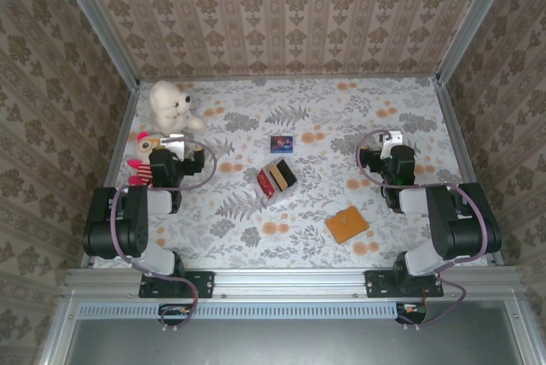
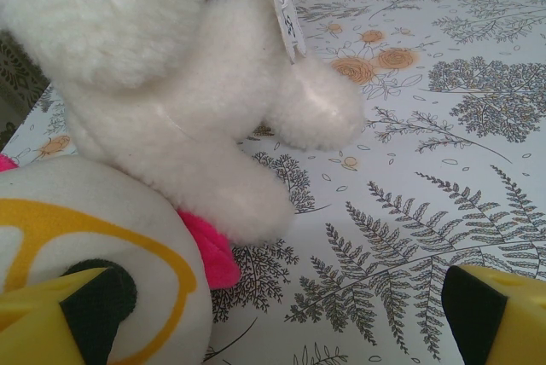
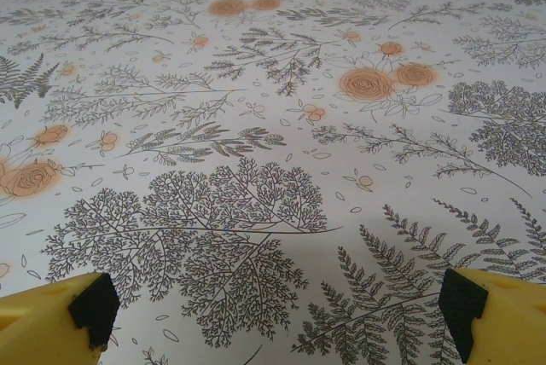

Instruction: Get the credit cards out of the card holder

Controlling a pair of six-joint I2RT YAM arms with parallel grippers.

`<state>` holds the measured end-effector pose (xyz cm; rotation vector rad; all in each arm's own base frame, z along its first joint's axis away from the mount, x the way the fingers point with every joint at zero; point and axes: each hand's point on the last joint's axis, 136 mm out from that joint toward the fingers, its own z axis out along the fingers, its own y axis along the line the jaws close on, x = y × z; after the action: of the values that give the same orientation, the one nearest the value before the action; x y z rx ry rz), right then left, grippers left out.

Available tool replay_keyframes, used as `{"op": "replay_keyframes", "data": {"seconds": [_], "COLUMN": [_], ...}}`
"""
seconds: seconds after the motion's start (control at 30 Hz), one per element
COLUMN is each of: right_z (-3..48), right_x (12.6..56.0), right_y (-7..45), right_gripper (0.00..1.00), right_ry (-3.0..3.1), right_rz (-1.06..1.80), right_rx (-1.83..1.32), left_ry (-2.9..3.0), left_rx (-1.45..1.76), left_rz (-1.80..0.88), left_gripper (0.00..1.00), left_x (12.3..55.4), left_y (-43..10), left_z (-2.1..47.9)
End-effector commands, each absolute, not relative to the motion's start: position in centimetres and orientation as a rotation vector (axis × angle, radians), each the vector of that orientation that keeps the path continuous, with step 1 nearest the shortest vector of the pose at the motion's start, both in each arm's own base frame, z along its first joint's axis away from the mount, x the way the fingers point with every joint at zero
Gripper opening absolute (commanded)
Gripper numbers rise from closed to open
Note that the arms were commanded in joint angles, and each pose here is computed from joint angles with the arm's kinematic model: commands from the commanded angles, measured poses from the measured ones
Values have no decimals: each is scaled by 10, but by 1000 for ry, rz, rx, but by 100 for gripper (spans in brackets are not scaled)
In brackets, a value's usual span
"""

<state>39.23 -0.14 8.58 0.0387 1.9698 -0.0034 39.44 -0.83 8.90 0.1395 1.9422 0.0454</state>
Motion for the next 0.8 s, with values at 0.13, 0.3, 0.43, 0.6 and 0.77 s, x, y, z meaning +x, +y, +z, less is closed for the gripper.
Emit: {"op": "replay_keyframes", "data": {"seconds": [0.13, 0.3, 0.43, 0.6, 0.77], "right_z": [103, 133, 159, 183, 190], "right_x": [395, 389, 381, 351, 325], "right_y": [-6, -11, -14, -18, 8], "right_gripper": [100, 100, 100, 100, 100], "right_ry": [1889, 1888, 1954, 2041, 2184], "right_rz": [-18, -38, -5, 79, 273], "right_rx": [62, 93, 193, 424, 506], "left_ry": [1897, 1896, 1942, 2002, 2101], "left_rx": [0, -8, -73, -142, -330], "left_rz": [105, 103, 87, 13, -171], "left_gripper": [100, 100, 100, 100, 100], "left_x": [393, 384, 376, 359, 342], "left_y": [12, 12, 15, 3, -9], "left_z": [105, 126, 142, 163, 183]}}
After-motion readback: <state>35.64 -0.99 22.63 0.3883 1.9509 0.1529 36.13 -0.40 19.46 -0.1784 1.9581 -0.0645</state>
